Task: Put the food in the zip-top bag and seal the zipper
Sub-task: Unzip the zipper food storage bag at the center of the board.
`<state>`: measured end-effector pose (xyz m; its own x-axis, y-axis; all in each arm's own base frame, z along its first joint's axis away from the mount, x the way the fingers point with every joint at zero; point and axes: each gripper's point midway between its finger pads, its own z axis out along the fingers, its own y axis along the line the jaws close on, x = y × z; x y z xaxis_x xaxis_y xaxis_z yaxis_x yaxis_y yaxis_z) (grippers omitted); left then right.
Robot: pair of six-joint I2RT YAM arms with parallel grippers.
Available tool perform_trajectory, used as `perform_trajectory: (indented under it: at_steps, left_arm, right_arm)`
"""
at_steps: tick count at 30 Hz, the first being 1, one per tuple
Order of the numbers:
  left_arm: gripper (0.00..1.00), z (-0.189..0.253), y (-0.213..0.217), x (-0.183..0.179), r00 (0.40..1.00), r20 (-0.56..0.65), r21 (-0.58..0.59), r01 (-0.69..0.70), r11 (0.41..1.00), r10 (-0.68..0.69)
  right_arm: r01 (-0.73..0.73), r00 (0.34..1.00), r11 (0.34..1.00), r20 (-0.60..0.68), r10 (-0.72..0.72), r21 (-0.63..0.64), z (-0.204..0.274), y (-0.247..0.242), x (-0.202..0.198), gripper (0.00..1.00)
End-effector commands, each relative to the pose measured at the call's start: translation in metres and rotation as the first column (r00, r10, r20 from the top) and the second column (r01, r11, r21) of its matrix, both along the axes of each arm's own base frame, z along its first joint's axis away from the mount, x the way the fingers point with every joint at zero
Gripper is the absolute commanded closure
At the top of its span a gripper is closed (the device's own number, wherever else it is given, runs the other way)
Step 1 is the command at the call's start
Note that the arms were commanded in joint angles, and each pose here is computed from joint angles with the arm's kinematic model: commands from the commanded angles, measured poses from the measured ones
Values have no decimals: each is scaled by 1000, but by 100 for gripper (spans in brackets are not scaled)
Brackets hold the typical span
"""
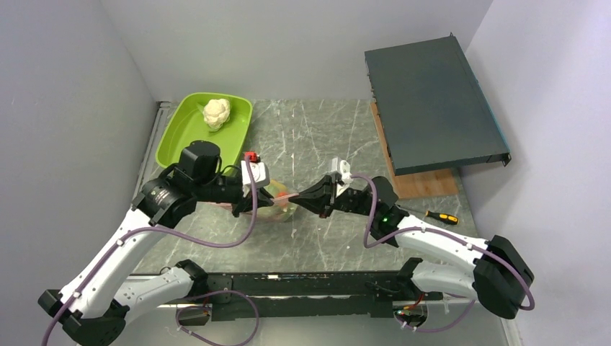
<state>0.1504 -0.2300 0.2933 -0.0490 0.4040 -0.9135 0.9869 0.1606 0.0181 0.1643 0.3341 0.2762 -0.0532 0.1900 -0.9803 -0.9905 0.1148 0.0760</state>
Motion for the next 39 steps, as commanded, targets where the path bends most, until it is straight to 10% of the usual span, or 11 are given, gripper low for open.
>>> perform_trajectory:
  at_steps: [1, 21, 30, 39]
  left_arm:
    - [100, -5, 22, -13, 999, -2, 69, -41, 997, 41]
    - [100, -16, 53, -27, 987, 13, 107, -158, 982, 157]
    - [100, -17, 80, -19, 951, 86, 144, -307, 941, 297]
    - [100, -15, 78, -19, 951, 87, 124, -307, 943, 298]
  right_arm:
    - [110, 986, 990, 112, -120, 94, 29, -17, 15, 100]
    - [207, 966, 978, 150, -210, 38, 10, -38, 19, 100]
    - [615, 788, 785, -1, -616, 74, 8, -108, 65, 100]
    - [581, 814, 814, 9, -581, 4, 1, -111, 50, 100]
